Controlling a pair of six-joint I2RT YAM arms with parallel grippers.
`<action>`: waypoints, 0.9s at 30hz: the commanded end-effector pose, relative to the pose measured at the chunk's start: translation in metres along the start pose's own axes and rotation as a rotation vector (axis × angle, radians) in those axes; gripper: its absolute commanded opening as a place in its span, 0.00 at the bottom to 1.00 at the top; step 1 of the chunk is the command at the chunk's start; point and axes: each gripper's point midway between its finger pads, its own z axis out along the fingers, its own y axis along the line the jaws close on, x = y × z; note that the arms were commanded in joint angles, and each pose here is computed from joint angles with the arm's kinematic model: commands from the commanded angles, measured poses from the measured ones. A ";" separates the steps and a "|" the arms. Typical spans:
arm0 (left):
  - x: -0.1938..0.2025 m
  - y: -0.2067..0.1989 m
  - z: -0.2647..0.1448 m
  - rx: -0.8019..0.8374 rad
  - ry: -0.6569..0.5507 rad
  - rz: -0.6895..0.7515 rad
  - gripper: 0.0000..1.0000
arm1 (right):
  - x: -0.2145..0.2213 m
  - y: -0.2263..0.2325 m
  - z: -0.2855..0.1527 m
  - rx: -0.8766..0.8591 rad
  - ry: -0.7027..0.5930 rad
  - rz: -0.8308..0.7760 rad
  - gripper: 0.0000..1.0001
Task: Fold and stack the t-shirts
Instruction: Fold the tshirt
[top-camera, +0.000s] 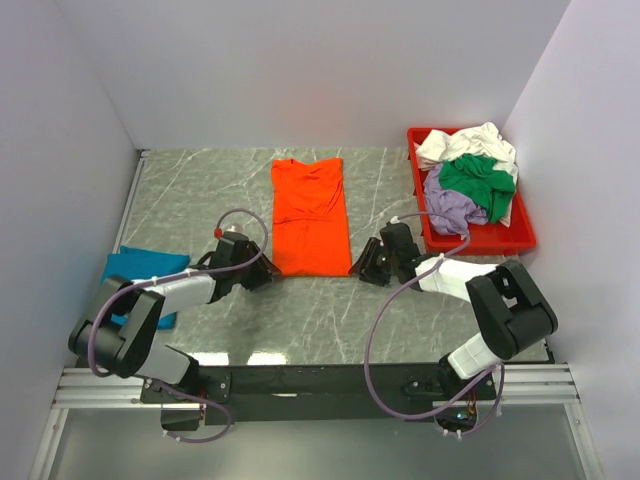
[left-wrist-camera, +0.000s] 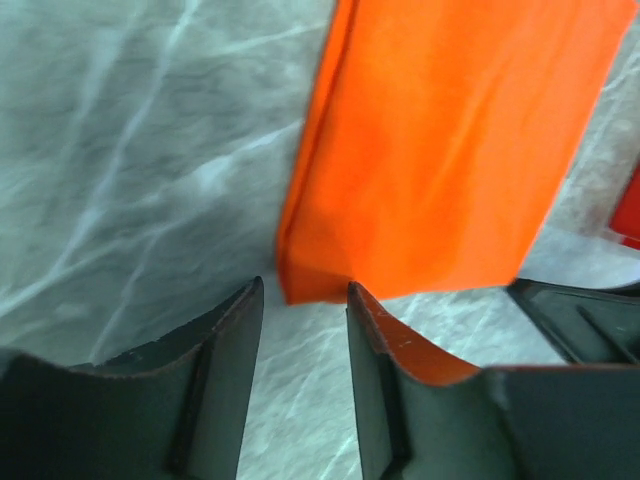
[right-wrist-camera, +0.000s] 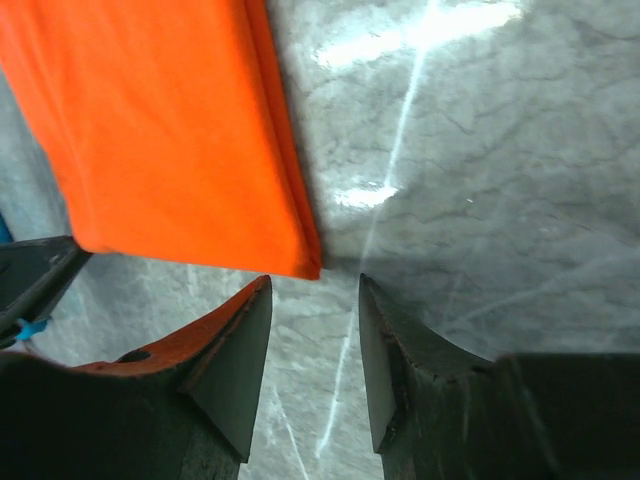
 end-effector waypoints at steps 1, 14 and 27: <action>0.009 0.003 0.009 0.010 0.027 -0.023 0.44 | 0.001 0.002 0.007 -0.029 -0.002 0.042 0.47; 0.006 0.025 0.019 -0.080 -0.012 -0.041 0.31 | 0.012 0.000 0.023 -0.062 0.032 0.098 0.39; 0.004 0.012 -0.002 -0.043 -0.020 0.002 0.01 | 0.010 0.005 0.004 -0.094 0.006 0.074 0.00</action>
